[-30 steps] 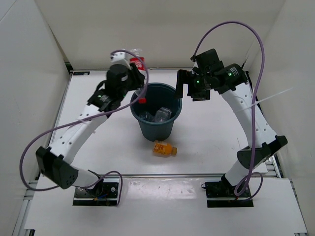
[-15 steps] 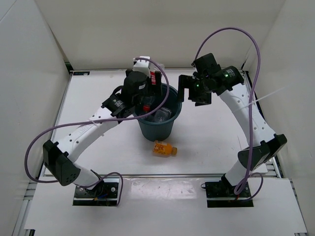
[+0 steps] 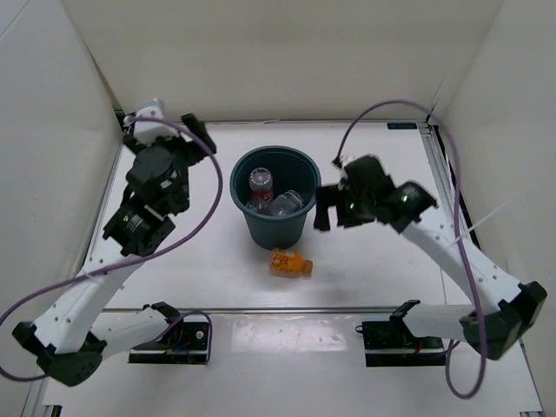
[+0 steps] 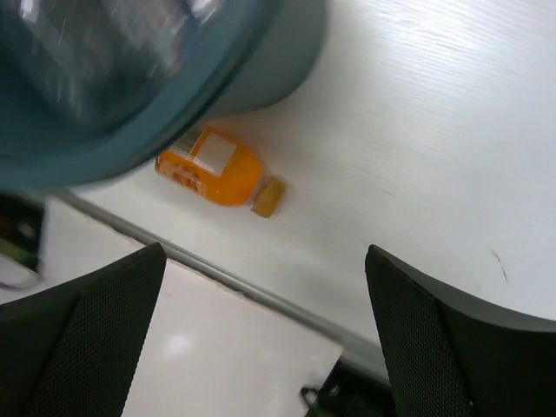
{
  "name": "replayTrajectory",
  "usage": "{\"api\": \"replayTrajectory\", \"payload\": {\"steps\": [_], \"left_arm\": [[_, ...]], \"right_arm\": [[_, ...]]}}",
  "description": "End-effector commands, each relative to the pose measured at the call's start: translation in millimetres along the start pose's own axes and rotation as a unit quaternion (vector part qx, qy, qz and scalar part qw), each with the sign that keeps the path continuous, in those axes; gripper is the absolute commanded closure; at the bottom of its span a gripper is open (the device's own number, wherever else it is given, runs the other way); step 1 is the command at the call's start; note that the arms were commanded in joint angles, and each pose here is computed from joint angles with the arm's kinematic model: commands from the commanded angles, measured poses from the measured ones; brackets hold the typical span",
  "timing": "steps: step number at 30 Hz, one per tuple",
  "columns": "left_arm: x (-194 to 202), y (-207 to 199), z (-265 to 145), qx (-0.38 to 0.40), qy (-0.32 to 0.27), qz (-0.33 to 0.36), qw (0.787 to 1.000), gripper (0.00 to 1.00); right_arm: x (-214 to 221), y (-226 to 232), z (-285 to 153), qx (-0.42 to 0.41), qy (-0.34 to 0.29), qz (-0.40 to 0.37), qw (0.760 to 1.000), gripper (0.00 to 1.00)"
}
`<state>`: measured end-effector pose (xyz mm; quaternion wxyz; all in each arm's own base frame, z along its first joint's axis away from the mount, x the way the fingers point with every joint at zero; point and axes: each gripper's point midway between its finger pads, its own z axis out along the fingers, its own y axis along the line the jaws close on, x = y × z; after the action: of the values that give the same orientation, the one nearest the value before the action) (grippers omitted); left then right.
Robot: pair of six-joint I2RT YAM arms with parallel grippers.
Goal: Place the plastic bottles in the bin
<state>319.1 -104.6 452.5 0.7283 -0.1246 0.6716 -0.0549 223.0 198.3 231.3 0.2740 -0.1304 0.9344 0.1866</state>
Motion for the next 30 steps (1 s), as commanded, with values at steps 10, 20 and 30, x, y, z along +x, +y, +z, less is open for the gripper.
{"api": "replayTrajectory", "payload": {"steps": [10,20,30], "left_arm": [[118.4,101.1,-44.8,-0.097,0.08,0.002,0.992,0.0],[155.6,121.9,-73.1,-0.112,0.126,-0.042,0.985,0.0],[163.4,139.1,-85.9,-0.156,0.157,-0.031,0.975,0.0]], "right_arm": [[77.1,41.5,92.7,-0.072,-0.104,-0.312,0.942,0.0],[74.4,80.6,130.8,-0.133,-0.15,-0.378,0.904,0.04],[119.5,84.2,154.2,-0.187,-0.073,-0.366,0.909,0.24]]}}
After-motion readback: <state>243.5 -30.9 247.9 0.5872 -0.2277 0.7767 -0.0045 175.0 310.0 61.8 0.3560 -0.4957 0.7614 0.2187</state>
